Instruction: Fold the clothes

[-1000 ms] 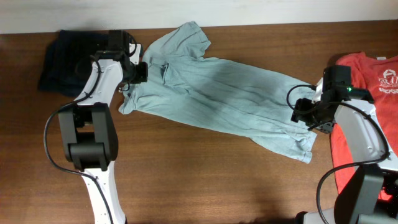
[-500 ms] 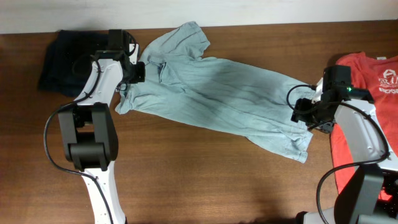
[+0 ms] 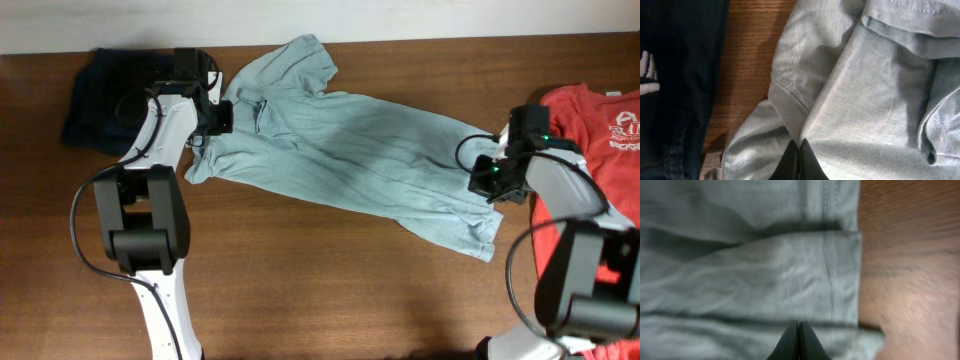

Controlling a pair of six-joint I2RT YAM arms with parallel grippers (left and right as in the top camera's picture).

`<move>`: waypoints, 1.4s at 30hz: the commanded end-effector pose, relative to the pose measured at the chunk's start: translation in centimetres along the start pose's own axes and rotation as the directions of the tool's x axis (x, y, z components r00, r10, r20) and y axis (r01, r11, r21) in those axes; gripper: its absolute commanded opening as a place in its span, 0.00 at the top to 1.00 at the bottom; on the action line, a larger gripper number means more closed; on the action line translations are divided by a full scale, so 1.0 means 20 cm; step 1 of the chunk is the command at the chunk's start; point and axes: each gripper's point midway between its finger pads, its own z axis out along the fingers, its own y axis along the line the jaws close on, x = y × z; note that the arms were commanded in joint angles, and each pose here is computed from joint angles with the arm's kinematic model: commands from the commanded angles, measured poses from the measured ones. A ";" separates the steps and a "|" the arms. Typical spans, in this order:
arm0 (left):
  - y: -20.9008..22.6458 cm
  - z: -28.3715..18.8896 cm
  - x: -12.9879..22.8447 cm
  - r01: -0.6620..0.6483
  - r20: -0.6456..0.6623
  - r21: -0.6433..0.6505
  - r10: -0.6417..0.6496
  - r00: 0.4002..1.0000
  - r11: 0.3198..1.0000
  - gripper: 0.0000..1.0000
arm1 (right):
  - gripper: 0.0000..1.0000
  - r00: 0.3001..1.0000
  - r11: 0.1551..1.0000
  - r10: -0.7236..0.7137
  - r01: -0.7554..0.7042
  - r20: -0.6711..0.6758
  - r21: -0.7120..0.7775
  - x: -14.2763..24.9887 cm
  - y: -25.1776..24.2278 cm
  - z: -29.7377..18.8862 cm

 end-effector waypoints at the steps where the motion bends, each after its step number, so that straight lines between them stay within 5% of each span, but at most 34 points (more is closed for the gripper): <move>1: 0.03 -0.02 -0.04 -0.013 0.017 -0.017 0.013 1.000 1.000 0.99 | 0.96 0.999 0.999 -0.043 0.043 -0.032 0.005 0.02 0.00 0.09; 11: 0.03 -0.02 -0.02 -0.015 0.007 -0.017 0.015 1.000 1.000 0.99 | 0.96 0.997 0.991 -0.077 0.080 -0.028 0.111 0.00 -0.09 0.13; 42: 0.10 -0.06 -0.09 -0.010 0.039 -0.098 0.014 0.999 0.995 0.99 | 0.96 0.988 0.988 -0.064 0.082 -0.137 0.134 0.10 -0.14 0.33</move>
